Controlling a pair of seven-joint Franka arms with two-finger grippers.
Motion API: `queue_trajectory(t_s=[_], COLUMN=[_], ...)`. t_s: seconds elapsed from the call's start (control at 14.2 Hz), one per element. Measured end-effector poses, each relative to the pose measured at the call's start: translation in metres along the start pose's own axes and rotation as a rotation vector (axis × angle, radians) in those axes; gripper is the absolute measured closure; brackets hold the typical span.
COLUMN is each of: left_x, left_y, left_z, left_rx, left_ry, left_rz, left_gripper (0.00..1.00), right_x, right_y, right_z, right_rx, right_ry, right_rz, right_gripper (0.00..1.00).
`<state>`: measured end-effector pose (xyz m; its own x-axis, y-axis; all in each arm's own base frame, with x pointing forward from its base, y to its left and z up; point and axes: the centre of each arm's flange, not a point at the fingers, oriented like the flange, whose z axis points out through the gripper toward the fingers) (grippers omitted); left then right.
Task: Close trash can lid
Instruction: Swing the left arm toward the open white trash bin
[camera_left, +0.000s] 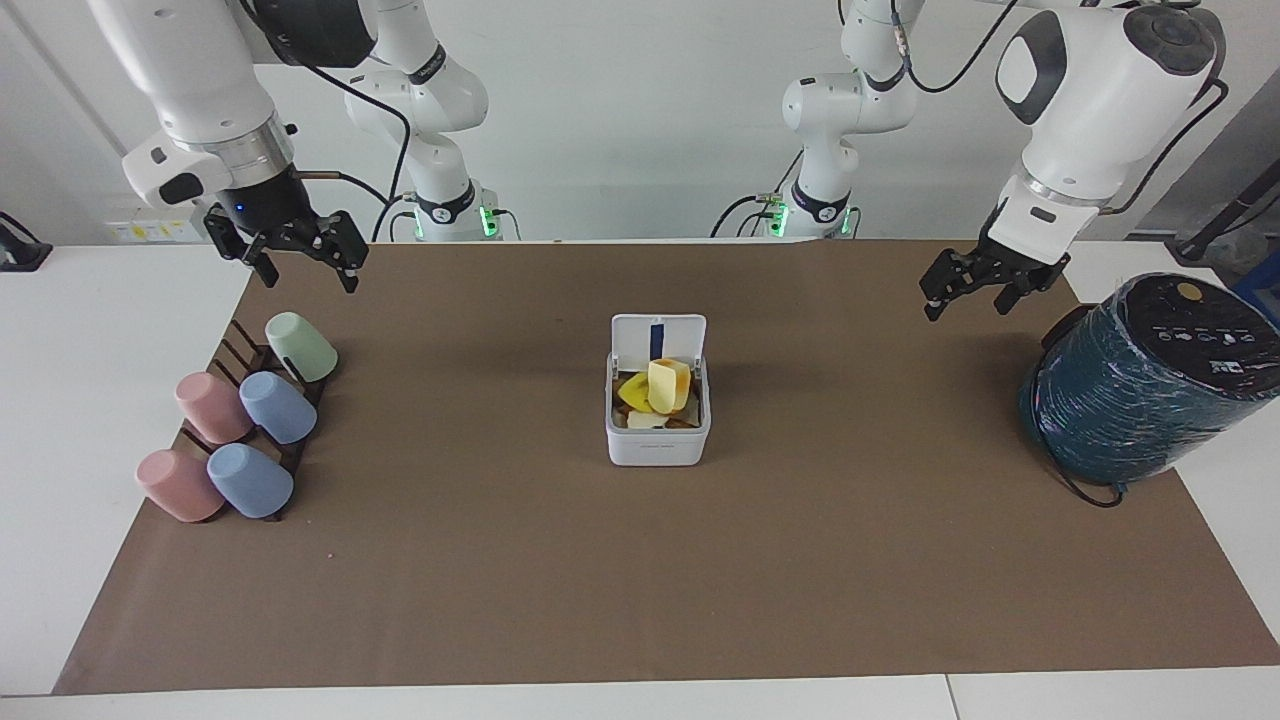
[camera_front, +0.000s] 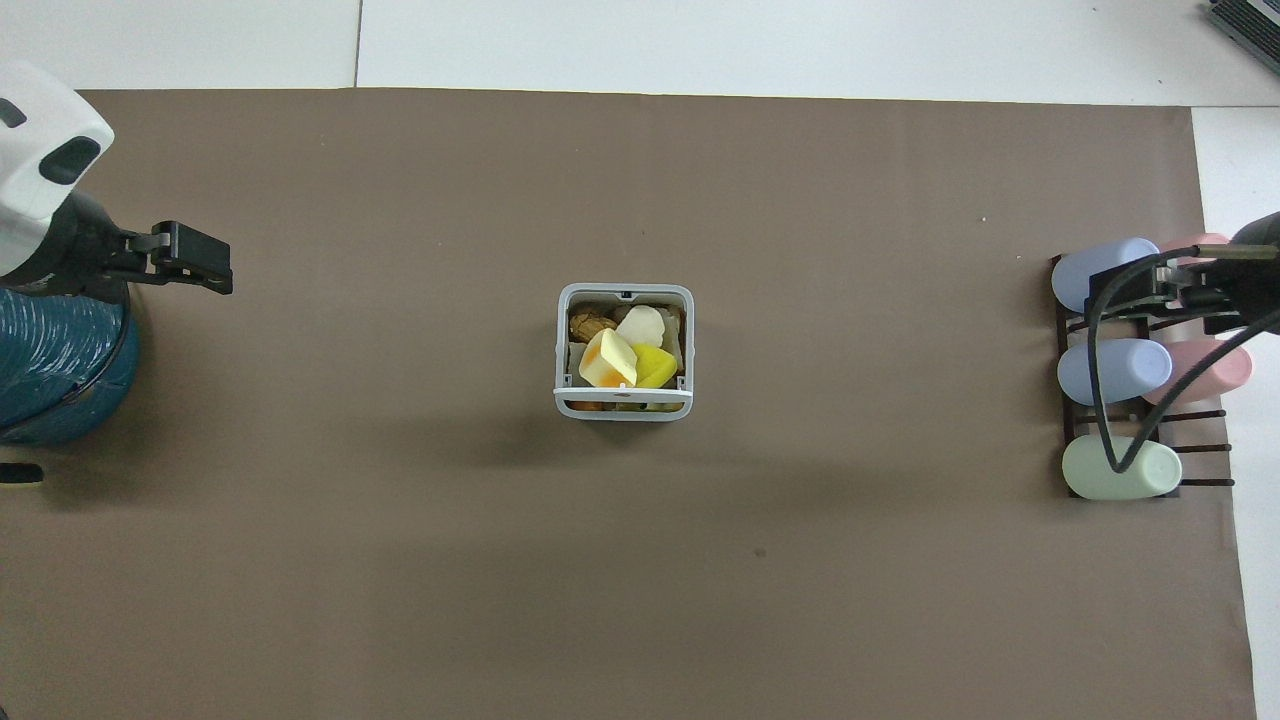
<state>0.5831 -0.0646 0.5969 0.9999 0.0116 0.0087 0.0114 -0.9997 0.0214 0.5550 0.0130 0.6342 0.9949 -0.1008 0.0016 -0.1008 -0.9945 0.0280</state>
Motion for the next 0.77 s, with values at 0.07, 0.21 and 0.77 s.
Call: queue_trajectory(t_s=[0.07, 0.21, 0.77], left_x=[0.000, 0.000, -0.046], left_y=[0.000, 0.001, 0.108], left_z=[0.000, 0.000, 0.034], left_rx=[0.000, 0.000, 0.014], left_ry=[0.000, 0.000, -0.025], left_rz=[0.001, 0.002, -0.147], left_gripper=[0.00, 0.00, 0.06], right_x=[-0.001, 0.000, 0.000], right_y=[-0.001, -0.001, -0.001], right_z=[-0.001, 0.000, 0.002], right_rx=[0.000, -0.001, -0.001], right_ry=[-0.001, -0.005, -0.009], right_rz=[-0.001, -0.001, -0.002], right_gripper=[0.00, 0.00, 0.00])
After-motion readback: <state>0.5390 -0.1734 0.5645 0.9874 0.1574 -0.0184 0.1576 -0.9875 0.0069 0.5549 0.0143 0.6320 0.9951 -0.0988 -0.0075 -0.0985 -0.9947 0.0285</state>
